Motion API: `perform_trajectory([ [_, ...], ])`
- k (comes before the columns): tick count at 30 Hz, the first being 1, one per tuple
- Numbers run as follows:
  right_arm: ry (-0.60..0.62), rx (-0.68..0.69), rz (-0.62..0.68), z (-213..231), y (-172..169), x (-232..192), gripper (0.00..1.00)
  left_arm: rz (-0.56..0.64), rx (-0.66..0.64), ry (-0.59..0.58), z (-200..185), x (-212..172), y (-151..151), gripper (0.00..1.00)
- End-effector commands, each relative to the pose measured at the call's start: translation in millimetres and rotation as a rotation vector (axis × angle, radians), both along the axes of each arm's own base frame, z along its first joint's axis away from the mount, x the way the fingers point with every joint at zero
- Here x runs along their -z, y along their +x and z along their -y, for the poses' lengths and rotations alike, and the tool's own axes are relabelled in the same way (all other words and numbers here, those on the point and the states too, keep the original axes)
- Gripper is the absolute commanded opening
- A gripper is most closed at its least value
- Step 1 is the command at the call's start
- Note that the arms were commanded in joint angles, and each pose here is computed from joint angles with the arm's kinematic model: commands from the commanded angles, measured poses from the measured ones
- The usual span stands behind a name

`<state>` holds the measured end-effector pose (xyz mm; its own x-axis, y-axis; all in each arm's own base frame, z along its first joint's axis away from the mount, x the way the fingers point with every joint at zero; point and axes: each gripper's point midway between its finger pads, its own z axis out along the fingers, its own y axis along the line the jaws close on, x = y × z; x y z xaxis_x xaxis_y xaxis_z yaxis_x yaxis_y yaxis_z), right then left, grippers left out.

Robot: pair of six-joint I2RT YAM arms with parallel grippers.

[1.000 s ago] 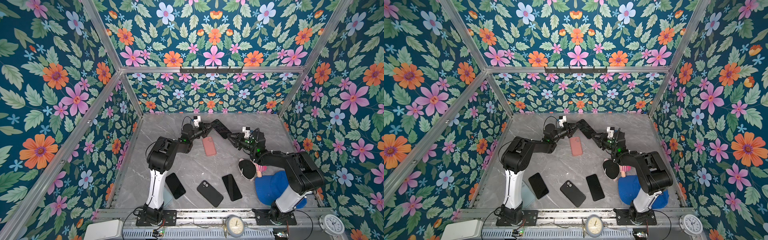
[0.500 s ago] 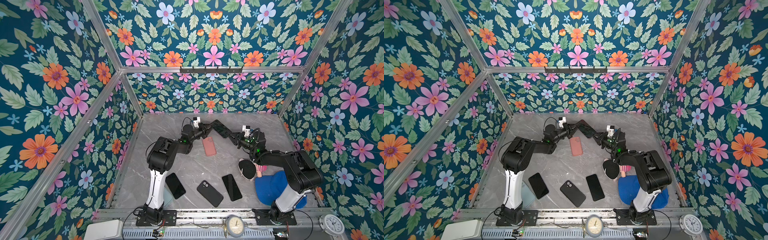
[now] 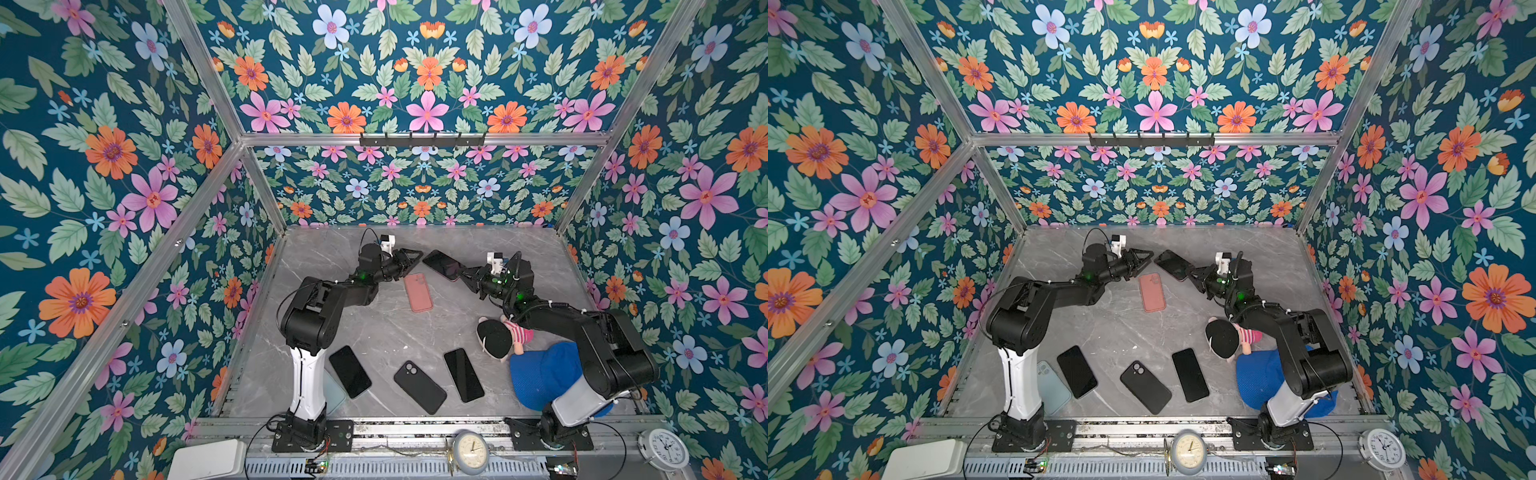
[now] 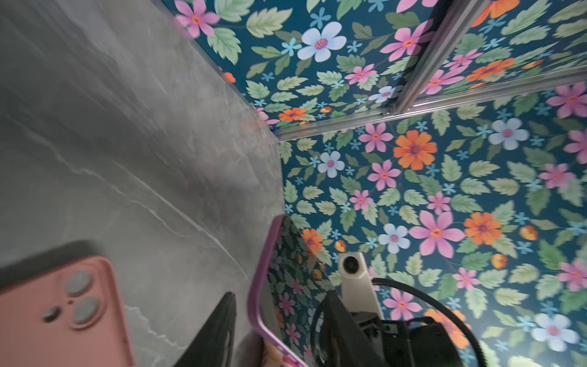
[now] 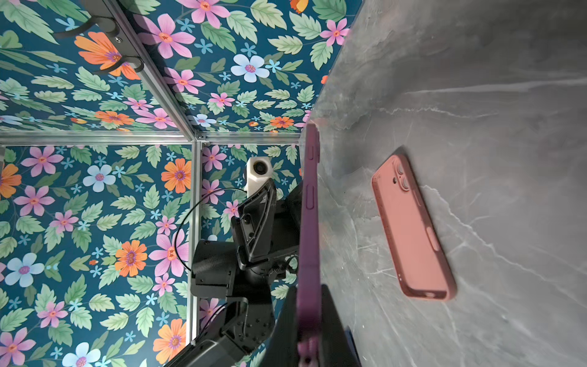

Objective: Put the phone into the phone case

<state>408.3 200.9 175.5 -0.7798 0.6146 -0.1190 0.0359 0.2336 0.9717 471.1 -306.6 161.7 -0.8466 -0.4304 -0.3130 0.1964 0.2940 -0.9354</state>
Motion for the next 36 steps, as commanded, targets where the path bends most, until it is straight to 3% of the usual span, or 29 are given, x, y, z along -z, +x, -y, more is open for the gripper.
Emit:
perform_trajectory([
  [1,-0.056,-0.022,-0.012,0.3,-4.0,8.3,0.0,0.014,0.063,0.282,-10.5,36.0,-2.0,0.49],
  [7,-0.109,-0.072,-0.031,-1.3,-11.9,18.5,0.0,0.041,0.179,0.691,-28.1,65.0,12.6,0.5],
  [11,-0.164,-0.093,-0.039,1.3,-18.9,23.0,0.0,0.073,0.254,0.859,-37.5,73.6,16.3,0.51],
  [21,-0.217,-0.106,-0.039,4.2,-25.1,25.9,0.0,0.161,0.472,1.051,-15.8,97.6,6.1,0.5],
  [36,-0.25,-0.109,-0.04,6.9,-28.3,24.3,0.0,0.222,0.543,1.174,-11.4,121.4,10.9,0.5],
])
